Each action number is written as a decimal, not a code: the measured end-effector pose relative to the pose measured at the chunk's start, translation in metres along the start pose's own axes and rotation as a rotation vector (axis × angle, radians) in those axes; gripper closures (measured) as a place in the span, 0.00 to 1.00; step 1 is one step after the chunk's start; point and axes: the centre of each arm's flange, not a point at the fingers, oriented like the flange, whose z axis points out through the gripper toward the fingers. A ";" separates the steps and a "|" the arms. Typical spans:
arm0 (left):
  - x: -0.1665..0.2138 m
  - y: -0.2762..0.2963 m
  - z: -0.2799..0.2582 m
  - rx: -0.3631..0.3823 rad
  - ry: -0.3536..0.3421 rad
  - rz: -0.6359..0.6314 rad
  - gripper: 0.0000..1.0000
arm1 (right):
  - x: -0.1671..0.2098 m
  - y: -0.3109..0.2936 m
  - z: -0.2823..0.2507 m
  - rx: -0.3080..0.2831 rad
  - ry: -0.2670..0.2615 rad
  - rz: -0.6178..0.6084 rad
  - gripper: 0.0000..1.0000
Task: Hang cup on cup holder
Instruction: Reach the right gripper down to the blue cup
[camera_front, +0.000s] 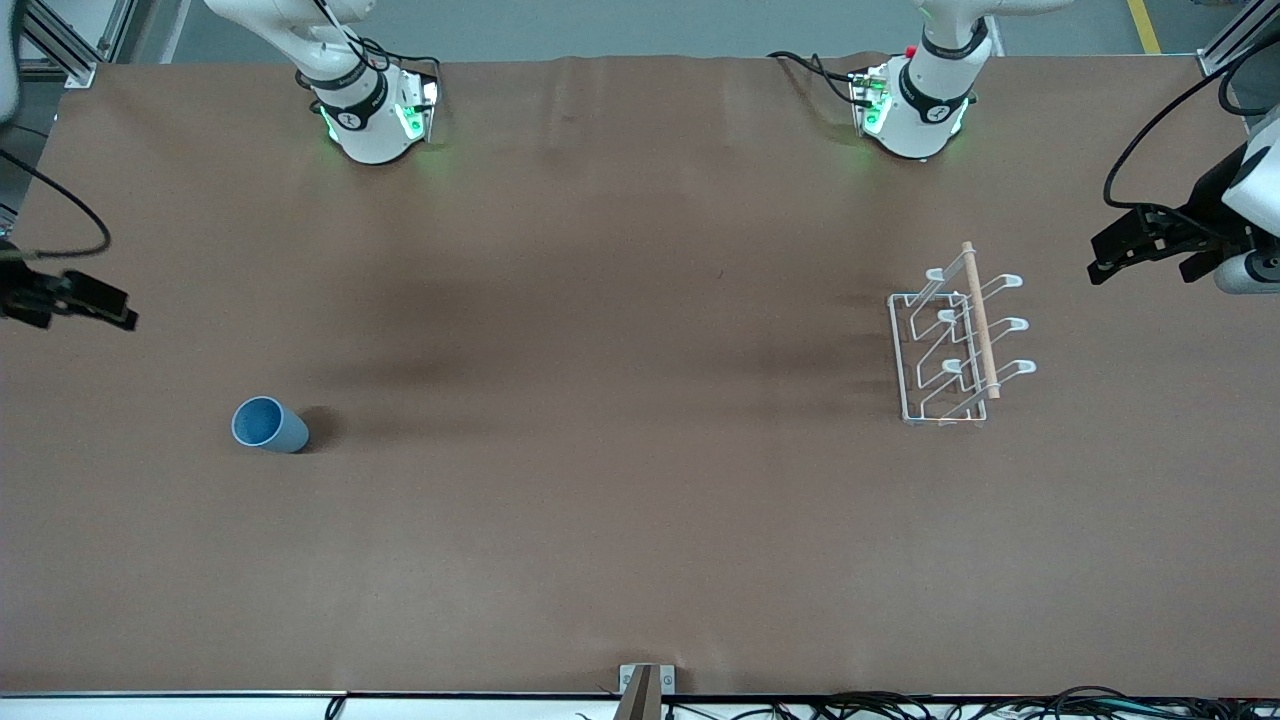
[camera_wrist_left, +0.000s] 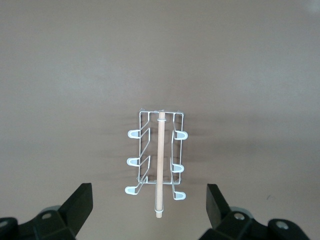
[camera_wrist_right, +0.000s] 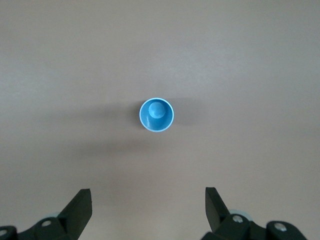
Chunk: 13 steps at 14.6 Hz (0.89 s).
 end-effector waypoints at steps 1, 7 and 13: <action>0.000 0.000 0.000 0.000 0.000 0.000 0.00 | 0.006 0.001 0.023 -0.001 -0.001 -0.029 0.00; 0.000 0.003 0.001 0.000 -0.002 0.005 0.00 | 0.039 0.016 0.155 -0.011 -0.009 -0.104 0.00; 0.001 0.004 0.002 0.000 -0.003 0.006 0.00 | 0.038 0.028 0.257 -0.029 0.039 -0.135 0.00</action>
